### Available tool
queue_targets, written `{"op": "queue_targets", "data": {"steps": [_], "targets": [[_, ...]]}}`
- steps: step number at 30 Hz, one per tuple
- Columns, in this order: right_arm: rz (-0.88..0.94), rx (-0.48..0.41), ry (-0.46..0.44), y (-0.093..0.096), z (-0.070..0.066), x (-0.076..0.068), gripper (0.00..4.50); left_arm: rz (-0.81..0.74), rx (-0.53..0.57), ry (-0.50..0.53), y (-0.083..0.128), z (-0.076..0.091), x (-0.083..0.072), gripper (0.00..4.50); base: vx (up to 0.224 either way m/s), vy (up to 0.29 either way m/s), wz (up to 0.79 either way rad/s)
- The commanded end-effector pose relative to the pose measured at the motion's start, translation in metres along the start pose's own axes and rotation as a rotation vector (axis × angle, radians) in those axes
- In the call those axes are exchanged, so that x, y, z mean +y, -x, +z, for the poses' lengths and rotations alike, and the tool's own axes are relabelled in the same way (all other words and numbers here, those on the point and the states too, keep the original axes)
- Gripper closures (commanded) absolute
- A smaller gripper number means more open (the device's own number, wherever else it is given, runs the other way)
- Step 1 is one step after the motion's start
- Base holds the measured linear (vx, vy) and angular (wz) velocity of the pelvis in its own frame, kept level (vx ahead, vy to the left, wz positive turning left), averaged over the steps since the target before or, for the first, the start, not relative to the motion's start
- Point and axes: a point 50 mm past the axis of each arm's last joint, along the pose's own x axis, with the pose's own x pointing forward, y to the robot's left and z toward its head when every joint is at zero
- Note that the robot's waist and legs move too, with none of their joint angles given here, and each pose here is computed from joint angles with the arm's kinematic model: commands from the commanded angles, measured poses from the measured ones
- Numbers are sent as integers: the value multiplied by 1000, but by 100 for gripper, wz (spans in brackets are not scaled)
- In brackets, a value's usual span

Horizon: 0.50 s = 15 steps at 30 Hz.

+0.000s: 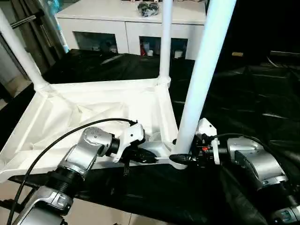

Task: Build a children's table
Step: Rotate leg to tighten

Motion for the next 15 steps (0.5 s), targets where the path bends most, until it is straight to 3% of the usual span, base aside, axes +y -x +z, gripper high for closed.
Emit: {"op": "queue_targets", "data": {"steps": [1,6,9,11,15], "targets": [[106,-1,11,-20,3,11,176,-8,-28,-15,-8,10,1,450,0,0,0],[118,-3,-2,-20,0,17,181,5,-20,2,-10,8,2,450,0,0,0],[58,-39,-20,-21,-2,16,181,91,-17,34,-13,8,9,450,0,0,0],[-188,-80,-90,-32,-8,2,182,262,-69,80,-23,15,20,450,0,0,0],[-362,-51,-177,-46,-19,-7,183,348,-98,132,-38,23,24,450,0,0,0]]}}
